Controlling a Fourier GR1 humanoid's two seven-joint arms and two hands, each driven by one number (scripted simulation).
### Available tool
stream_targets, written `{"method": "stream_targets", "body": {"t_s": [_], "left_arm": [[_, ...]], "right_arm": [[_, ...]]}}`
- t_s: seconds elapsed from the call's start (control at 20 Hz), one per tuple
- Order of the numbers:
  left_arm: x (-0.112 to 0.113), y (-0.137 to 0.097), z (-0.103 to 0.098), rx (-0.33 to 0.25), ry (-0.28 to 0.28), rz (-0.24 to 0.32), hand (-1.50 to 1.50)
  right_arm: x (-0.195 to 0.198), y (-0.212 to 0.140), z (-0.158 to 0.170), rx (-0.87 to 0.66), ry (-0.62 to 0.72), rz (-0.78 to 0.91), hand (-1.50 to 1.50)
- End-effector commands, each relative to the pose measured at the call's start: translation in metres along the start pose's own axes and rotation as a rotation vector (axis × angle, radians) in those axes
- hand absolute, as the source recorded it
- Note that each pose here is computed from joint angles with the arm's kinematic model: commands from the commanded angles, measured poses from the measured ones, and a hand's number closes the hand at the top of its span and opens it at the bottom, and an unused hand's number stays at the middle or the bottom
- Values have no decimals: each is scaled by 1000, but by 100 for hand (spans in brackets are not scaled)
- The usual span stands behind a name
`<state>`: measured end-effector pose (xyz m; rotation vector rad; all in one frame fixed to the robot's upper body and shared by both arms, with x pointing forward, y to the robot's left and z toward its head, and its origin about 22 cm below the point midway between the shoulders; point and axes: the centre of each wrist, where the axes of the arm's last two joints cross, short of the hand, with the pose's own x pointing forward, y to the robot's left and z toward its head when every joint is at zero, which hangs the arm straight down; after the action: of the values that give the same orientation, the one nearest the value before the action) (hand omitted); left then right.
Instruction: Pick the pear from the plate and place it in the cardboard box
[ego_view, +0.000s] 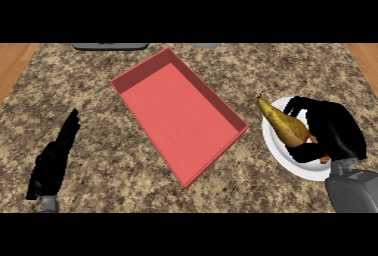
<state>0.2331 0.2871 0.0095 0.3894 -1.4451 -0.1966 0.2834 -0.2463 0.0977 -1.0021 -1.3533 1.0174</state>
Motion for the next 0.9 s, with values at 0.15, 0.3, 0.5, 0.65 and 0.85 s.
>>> {"method": "stream_targets", "body": {"t_s": [0.15,0.3,0.5,0.65,0.85], "left_arm": [[1,7,-3,5,-2,6,0],[-5,7,-10,-14,0,-2,0],[9,12,-20,11,-18,-1,0],[1,-8,-9,-11,-3,1,0],[-3,-21,-5,-27,-13,13,0]], "right_arm": [[38,-48,15,-119,-280,-313,150],[74,-55,16,-141,-331,-377,150],[96,-65,21,-129,-369,-402,150],[124,-84,-5,-119,-362,-405,150],[171,-92,-14,-116,-334,-393,150]]}}
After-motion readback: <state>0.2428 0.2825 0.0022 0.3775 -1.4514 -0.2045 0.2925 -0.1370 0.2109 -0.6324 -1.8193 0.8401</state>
